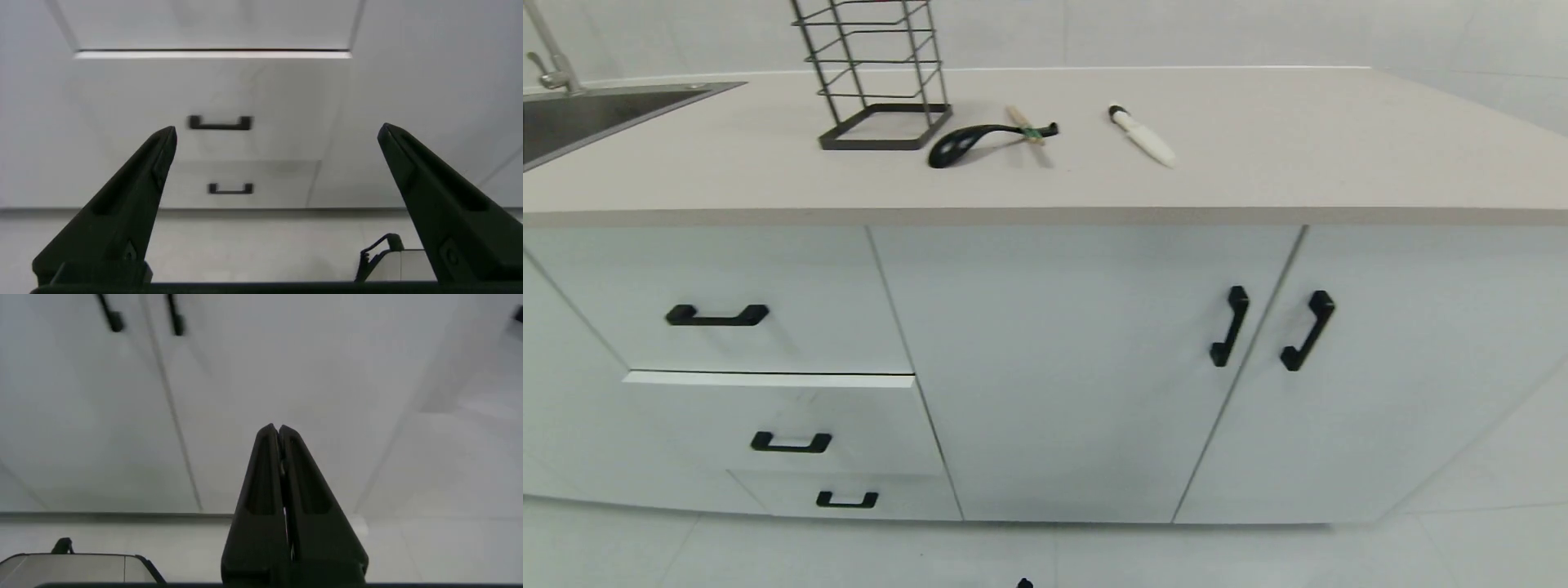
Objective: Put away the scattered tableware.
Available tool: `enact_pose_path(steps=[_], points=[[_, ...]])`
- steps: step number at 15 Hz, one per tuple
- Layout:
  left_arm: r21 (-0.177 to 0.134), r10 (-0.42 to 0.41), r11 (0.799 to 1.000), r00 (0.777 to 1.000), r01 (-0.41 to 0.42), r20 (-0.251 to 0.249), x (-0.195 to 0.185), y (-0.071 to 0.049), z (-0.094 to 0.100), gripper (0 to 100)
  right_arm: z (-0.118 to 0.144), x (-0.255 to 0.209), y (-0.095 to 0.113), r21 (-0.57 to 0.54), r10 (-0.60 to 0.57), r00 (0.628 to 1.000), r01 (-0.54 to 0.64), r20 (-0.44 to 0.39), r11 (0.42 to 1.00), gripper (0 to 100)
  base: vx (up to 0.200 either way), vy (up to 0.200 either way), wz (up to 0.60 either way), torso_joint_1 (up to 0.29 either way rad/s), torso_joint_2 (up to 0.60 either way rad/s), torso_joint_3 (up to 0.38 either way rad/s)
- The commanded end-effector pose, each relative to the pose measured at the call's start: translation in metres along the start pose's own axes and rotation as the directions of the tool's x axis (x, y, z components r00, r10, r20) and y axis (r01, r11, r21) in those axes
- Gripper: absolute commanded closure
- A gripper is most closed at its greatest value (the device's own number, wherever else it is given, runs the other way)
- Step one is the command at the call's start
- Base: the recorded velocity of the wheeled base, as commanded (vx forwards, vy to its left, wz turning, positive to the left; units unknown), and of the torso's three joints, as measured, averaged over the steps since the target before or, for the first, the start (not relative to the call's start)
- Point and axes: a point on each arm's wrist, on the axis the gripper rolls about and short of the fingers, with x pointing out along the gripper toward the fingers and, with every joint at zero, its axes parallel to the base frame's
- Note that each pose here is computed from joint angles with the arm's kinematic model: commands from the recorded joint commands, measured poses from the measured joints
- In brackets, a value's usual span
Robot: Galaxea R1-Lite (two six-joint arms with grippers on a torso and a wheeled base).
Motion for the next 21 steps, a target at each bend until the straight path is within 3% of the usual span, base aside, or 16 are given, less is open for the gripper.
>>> enact_pose_path(steps=[1,5,7,16,21], points=[[0.000,0.000,1.000,1.000,0.000,0.000,0.0001,0.0000,0.0002,0,0.0001,0.0001,0.0000,-0.001,0.001,1.000,-0.001,-0.001,1.000,100,0.000,0.200,0.60,-0.002,0.00,-0.002],[0.000,0.000,1.000,1.000,0.000,-0.001,0.0001,0.0000,0.0000,0,0.0001,0.0001,0.0000,-0.001,0.001,1.000,-0.001,-0.001,1.000,100,0.150,0.200,0.00,0.002,0.00,0.002],[0.000,0.000,1.000,1.000,0.000,-0.001,0.0001,0.0000,0.0000,0,0.0001,0.0001,0.0000,-0.001,0.001,1.000,-0.001,-0.001,1.000,100,0.200,0.000,0.00,0.002,0.00,0.002],[0.001,0.000,1.000,1.000,0.000,-0.001,0.0001,0.0000,0.0000,0,0.0001,0.0001,0.0000,0.001,0.001,1.000,-0.001,-0.001,1.000,100,0.000,0.000,0.00,0.000,0.00,0.000],[0.004,0.001,1.000,1.000,-0.001,-0.001,0.0001,0.0000,0.0000,0,0.0001,0.0001,0.0000,-0.001,0.001,1.000,-0.001,-0.001,1.000,100,0.000,-0.200,0.00,0.000,0.00,0.005]])
